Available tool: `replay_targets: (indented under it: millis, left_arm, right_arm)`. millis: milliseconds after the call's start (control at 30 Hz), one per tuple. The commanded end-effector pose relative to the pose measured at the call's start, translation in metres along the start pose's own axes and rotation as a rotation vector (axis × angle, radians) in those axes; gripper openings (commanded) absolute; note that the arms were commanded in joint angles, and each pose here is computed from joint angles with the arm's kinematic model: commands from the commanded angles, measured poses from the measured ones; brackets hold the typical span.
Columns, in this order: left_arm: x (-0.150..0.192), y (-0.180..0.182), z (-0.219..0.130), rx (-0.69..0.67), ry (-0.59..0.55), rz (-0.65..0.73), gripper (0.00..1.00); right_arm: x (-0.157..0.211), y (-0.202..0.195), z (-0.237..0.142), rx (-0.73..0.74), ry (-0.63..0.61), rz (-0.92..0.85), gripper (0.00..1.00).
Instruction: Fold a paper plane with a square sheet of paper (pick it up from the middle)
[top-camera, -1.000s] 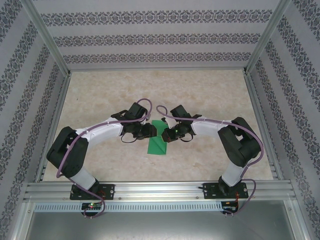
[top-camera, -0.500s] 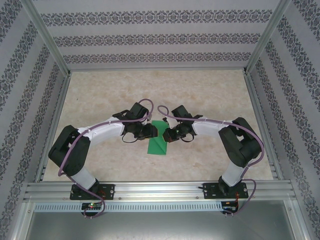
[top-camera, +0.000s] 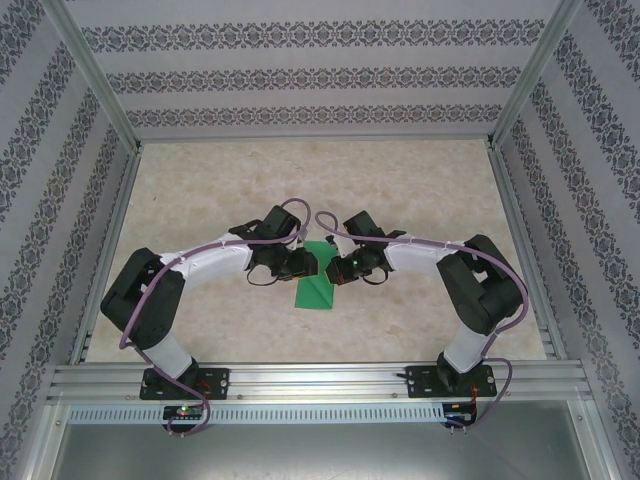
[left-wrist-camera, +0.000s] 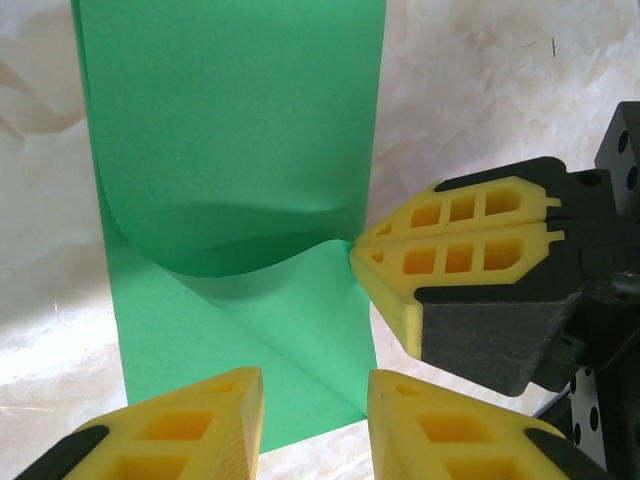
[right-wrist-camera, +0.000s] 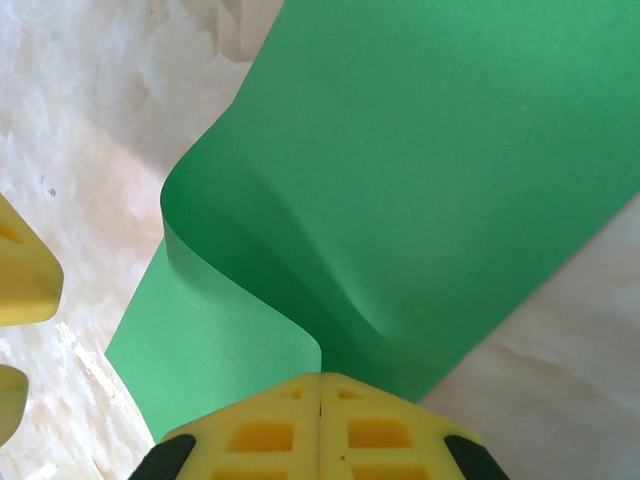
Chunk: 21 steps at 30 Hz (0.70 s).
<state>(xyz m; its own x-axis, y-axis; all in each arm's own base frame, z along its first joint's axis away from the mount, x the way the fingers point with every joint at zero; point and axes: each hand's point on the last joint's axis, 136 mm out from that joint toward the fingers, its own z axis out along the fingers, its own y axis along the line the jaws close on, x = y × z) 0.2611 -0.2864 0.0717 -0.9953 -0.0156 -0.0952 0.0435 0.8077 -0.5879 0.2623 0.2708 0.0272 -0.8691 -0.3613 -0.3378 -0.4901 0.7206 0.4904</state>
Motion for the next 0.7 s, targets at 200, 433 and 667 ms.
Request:
replay_targets:
  millis: [200, 433, 667]
  left_arm:
    - [-0.002, -0.013, 0.003, 0.021, 0.001, 0.033, 0.34]
    - [-0.006, -0.014, 0.007, 0.028, -0.01, 0.023, 0.3]
    - [-0.01, -0.015, 0.012, 0.041, -0.022, 0.001, 0.25]
  right_arm:
    - [0.0, -0.005, -0.004, 0.026, -0.011, 0.006, 0.06]
    - [0.001, -0.005, 0.0, 0.018, -0.014, 0.018, 0.05]
    - [0.001, -0.006, 0.001, 0.022, -0.018, 0.021, 0.05]
